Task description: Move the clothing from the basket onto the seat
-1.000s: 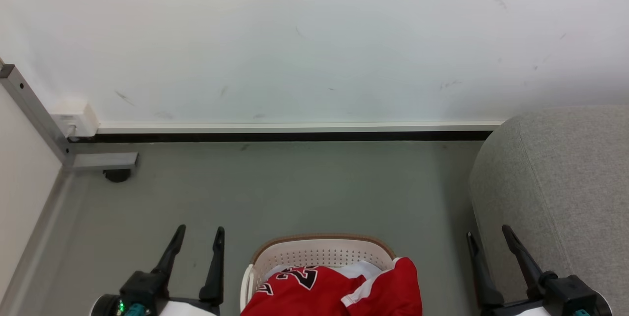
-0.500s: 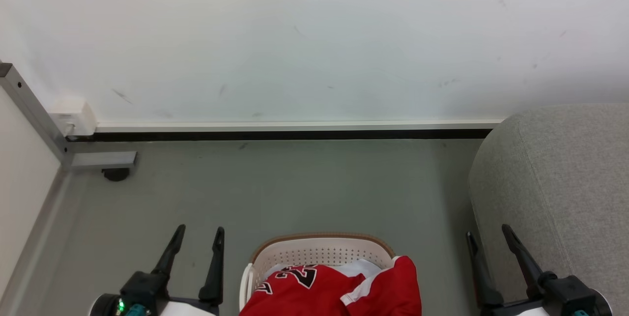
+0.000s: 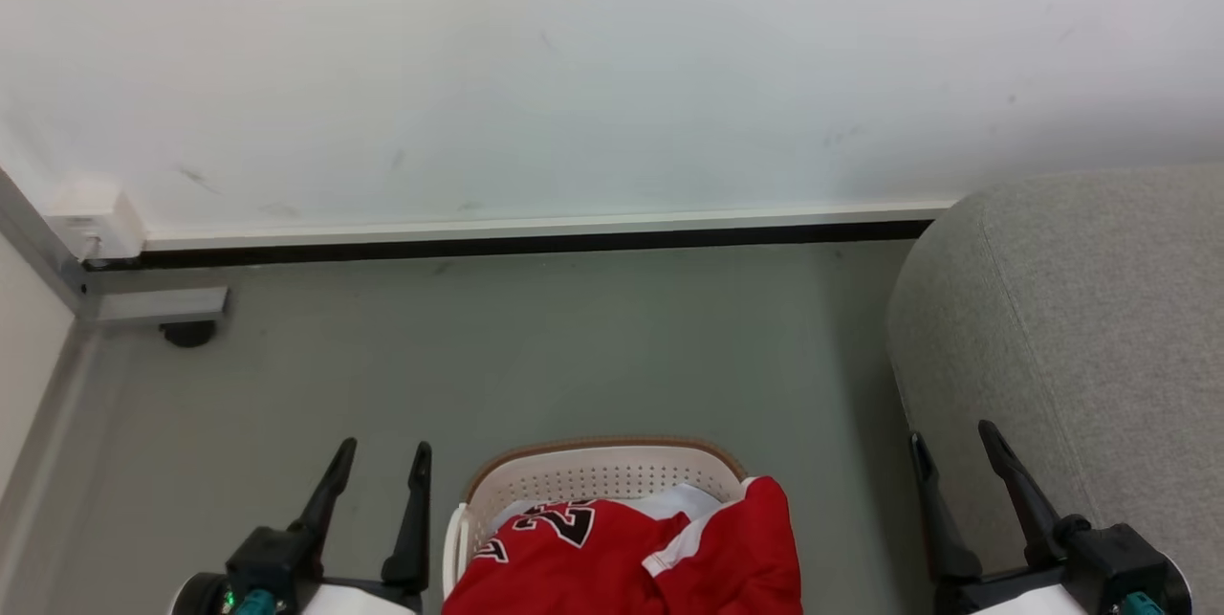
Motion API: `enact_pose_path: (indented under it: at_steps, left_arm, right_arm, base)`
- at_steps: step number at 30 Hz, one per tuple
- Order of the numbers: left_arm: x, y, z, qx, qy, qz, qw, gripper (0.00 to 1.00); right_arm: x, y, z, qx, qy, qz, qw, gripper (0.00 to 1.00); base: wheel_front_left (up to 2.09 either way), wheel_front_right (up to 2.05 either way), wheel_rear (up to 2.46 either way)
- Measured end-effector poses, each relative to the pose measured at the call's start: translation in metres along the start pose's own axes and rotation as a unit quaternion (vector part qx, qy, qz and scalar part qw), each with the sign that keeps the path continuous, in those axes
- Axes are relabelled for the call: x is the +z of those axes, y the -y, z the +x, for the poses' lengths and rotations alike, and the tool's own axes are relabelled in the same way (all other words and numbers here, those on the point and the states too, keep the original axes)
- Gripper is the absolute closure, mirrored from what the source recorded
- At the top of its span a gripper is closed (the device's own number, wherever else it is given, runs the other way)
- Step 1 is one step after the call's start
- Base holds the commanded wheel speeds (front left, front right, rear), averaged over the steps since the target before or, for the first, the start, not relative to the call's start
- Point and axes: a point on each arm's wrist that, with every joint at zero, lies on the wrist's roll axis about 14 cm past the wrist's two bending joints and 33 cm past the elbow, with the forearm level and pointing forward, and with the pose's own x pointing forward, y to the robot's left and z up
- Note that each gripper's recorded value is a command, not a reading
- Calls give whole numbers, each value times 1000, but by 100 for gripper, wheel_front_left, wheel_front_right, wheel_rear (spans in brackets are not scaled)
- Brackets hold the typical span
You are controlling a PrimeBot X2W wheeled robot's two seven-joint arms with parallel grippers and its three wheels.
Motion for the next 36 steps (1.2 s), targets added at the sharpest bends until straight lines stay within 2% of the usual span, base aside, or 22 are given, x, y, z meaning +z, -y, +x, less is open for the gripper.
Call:
enact_pose_path:
  at_steps: [6,12,16,19,25,31,36]
  left_arm:
    - [-16,14,19,-28,-20,-5,999,0]
    - [-59,34,37,-73,-79,1,994,0]
    - [-94,51,51,-117,-125,19,985,0]
    - [-132,60,52,-154,-180,39,971,0]
    - [-205,82,49,-222,-300,77,925,0]
    - [-263,105,28,-307,-393,136,856,0]
    - [-305,103,9,-369,-449,211,786,0]
  right_arm:
    - [-4,16,3,-24,-5,0,1000,0]
    - [-7,41,7,-58,-10,-5,998,0]
    - [-7,56,13,-78,-6,8,997,0]
    - [-4,66,19,-92,1,14,996,0]
    - [-5,87,24,-119,3,19,993,0]
    - [-10,103,29,-138,-1,18,990,0]
    - [-18,112,33,-149,-8,23,989,0]
  base:
    - [0,0,0]
    - [0,0,0]
    - [0,0,0]
    - [0,0,0]
    - [0,0,0]
    - [0,0,0]
    - [0,0,0]
